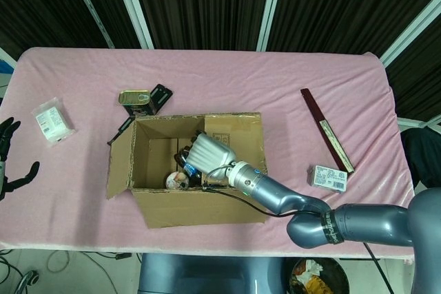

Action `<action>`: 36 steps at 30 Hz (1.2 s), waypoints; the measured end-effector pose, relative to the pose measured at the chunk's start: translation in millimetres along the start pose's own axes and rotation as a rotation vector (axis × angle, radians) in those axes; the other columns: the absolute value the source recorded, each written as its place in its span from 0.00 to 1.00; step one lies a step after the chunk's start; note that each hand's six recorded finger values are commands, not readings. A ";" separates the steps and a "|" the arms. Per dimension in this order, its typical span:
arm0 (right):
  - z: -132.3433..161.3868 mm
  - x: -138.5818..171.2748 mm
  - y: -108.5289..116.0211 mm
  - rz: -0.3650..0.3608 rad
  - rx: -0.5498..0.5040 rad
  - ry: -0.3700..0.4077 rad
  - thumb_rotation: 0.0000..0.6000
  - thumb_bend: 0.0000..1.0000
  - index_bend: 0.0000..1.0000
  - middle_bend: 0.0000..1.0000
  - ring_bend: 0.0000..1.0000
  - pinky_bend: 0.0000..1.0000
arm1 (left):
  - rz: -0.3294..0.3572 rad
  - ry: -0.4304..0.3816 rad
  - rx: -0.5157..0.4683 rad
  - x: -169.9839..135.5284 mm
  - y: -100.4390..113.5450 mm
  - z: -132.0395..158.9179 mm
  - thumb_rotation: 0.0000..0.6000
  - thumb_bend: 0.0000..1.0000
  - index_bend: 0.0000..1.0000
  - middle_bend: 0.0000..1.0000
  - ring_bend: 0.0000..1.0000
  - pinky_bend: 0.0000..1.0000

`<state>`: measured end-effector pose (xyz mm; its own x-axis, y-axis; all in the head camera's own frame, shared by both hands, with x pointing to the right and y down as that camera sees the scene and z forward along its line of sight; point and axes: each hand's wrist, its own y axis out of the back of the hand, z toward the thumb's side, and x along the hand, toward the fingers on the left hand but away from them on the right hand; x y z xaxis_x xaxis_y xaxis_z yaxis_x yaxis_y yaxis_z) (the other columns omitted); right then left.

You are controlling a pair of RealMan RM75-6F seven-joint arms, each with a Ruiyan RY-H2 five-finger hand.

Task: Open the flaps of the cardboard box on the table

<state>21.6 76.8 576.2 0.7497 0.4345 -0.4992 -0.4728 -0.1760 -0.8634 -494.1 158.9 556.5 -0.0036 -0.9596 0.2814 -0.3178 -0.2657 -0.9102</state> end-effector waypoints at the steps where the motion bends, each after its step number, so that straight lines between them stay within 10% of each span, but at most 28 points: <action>1: -1.5 3.2 3.1 -0.003 0.011 -0.004 1.00 0.69 0.52 0.52 0.38 0.35 | 0.000 0.000 -0.001 -0.1 0.0 0.1 1.00 0.31 0.04 0.01 0.00 0.02; 36: -44.9 66.5 45.5 -0.020 0.272 -0.150 1.00 0.59 0.46 0.45 0.32 0.32 | 0.024 -0.027 0.009 -2.5 4.4 3.5 1.00 0.31 0.04 0.01 0.00 0.02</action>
<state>70.8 58.1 500.5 0.6931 0.5646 -0.4480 -0.5800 0.0678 -0.8118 -492.1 159.8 550.7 0.0142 -0.9678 0.2513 -0.3092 -0.2433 -0.9194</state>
